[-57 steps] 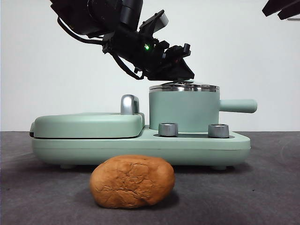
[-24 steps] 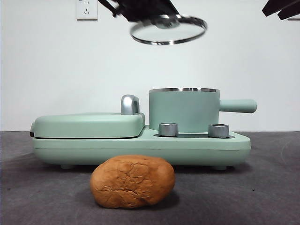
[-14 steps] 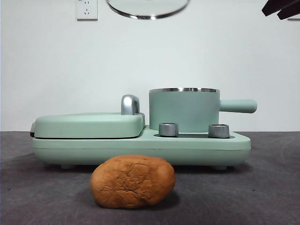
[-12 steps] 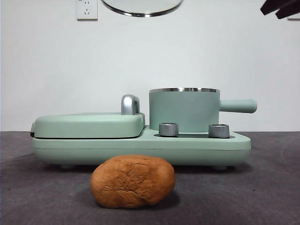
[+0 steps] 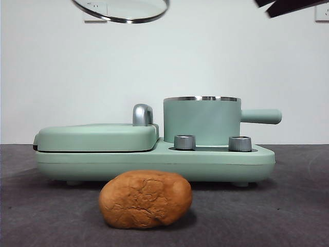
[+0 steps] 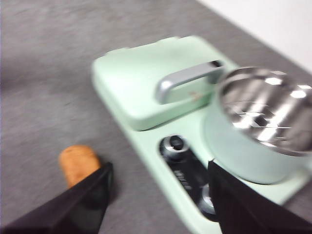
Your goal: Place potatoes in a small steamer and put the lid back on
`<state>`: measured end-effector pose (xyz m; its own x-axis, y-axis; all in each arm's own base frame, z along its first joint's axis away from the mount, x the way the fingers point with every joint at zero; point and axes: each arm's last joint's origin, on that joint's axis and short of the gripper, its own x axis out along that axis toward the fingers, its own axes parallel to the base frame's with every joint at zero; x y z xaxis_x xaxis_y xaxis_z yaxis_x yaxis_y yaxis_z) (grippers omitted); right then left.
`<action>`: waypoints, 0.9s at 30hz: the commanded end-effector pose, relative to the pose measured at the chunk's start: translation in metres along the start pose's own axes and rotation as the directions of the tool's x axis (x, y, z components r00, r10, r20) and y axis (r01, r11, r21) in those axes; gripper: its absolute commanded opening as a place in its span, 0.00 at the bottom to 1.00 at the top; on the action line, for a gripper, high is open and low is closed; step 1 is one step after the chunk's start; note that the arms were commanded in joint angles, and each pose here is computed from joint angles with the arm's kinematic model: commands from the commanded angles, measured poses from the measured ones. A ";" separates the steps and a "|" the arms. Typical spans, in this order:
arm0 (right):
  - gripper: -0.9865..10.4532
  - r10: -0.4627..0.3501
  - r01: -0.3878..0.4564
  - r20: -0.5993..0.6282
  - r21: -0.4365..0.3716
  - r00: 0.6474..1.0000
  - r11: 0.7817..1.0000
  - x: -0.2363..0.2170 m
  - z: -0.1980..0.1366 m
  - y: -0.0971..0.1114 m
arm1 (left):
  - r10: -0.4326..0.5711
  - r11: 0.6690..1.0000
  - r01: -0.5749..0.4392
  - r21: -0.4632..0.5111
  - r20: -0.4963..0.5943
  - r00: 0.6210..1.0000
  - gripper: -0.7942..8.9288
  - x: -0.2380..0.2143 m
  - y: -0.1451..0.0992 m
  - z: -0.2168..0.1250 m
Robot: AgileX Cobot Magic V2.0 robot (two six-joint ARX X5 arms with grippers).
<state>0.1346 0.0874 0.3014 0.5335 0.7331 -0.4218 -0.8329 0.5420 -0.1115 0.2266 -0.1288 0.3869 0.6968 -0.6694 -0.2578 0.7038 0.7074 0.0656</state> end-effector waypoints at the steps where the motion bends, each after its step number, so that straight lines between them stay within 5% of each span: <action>1: 0.40 0.060 -0.060 -0.018 -0.013 0.998 0.998 0.012 0.005 0.004 | 0.000 1.000 0.000 0.003 0.040 0.999 0.10 -0.010 -0.002 0.004; 12: 0.43 0.286 -0.302 -0.172 -0.076 0.943 0.950 0.090 -0.005 0.034 | 0.000 1.000 0.001 -0.015 0.032 1.000 0.10 -0.015 -0.004 0.002; 23: 0.43 0.346 -0.377 -0.292 -0.059 0.892 0.924 0.145 -0.031 0.046 | 0.012 1.000 -0.011 -0.017 0.030 0.999 0.10 -0.015 -0.003 0.002; 27: 0.43 0.312 -0.352 -0.315 -0.079 0.896 0.933 0.158 -0.037 0.047 | 0.026 1.000 -0.026 -0.017 0.029 0.999 0.10 -0.015 -0.002 0.002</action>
<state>0.1733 0.2070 0.1956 0.1732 0.6915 -0.7013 -0.9723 0.2337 -0.0096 0.2154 -0.1203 0.3843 0.7087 -0.6510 -0.2720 0.6862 0.7256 0.0514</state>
